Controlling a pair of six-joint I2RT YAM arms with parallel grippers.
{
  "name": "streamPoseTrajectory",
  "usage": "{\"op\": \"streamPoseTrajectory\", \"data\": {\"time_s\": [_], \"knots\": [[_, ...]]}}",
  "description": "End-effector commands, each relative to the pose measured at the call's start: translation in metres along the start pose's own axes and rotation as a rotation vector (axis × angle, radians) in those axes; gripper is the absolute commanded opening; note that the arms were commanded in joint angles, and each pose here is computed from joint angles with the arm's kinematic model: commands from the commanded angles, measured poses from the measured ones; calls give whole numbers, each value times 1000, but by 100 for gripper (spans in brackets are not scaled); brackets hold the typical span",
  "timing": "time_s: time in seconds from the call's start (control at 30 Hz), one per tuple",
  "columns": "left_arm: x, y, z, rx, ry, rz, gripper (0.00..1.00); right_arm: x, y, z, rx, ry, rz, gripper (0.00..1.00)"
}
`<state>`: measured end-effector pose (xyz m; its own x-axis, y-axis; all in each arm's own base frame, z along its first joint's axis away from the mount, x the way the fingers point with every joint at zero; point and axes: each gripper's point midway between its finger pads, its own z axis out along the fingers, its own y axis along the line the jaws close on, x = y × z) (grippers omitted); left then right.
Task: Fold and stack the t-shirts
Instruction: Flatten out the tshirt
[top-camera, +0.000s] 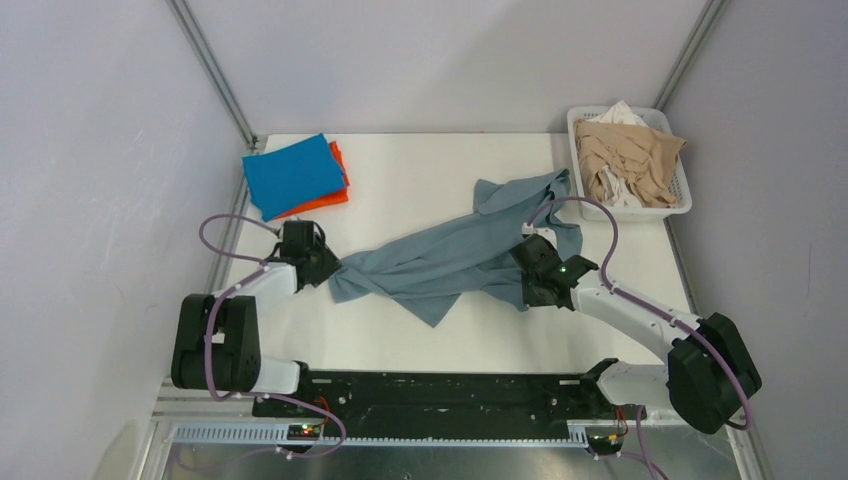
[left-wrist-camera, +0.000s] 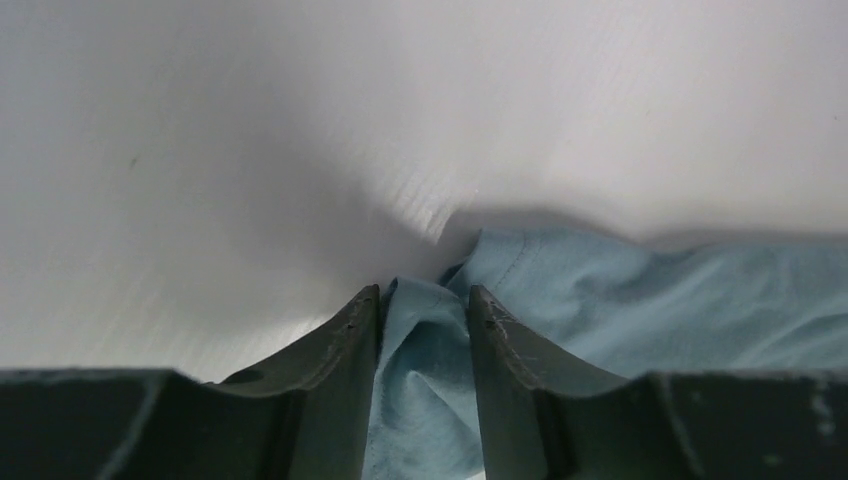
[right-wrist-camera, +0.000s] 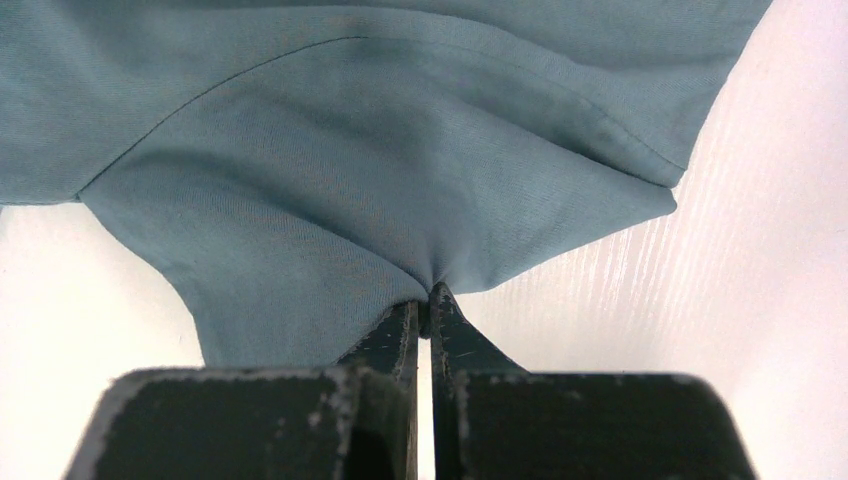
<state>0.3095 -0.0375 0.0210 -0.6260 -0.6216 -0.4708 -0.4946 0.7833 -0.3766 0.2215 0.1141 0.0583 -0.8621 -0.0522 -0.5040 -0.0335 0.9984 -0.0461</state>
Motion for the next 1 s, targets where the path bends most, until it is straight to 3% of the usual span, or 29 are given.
{"op": "streamPoseTrajectory", "data": {"time_s": [0.0, 0.13, 0.23, 0.43, 0.6, 0.8, 0.97], "knots": [[12, -11, -1, 68, 43, -16, 39, 0, -6, 1, 31, -5, -1, 0], [12, -11, 0, 64, 38, -20, 21, 0, -6, 1, 36, -6, 0, 0], [6, -10, -4, 59, 5, -18, 2, 0, -6, 2, 39, -6, -1, 0], [-21, -12, -27, 63, -131, -5, 0, -9, -11, -4, 51, -52, 18, 0], [-47, -27, -70, 156, -295, -5, 0, -33, -10, -26, 18, -157, 63, 0], [-83, -75, -157, 405, -512, 10, 0, -102, -5, -95, -99, -443, 134, 0], [-121, -101, -259, 580, -723, 1, 0, -165, -13, -195, -204, -762, 131, 0]]}}
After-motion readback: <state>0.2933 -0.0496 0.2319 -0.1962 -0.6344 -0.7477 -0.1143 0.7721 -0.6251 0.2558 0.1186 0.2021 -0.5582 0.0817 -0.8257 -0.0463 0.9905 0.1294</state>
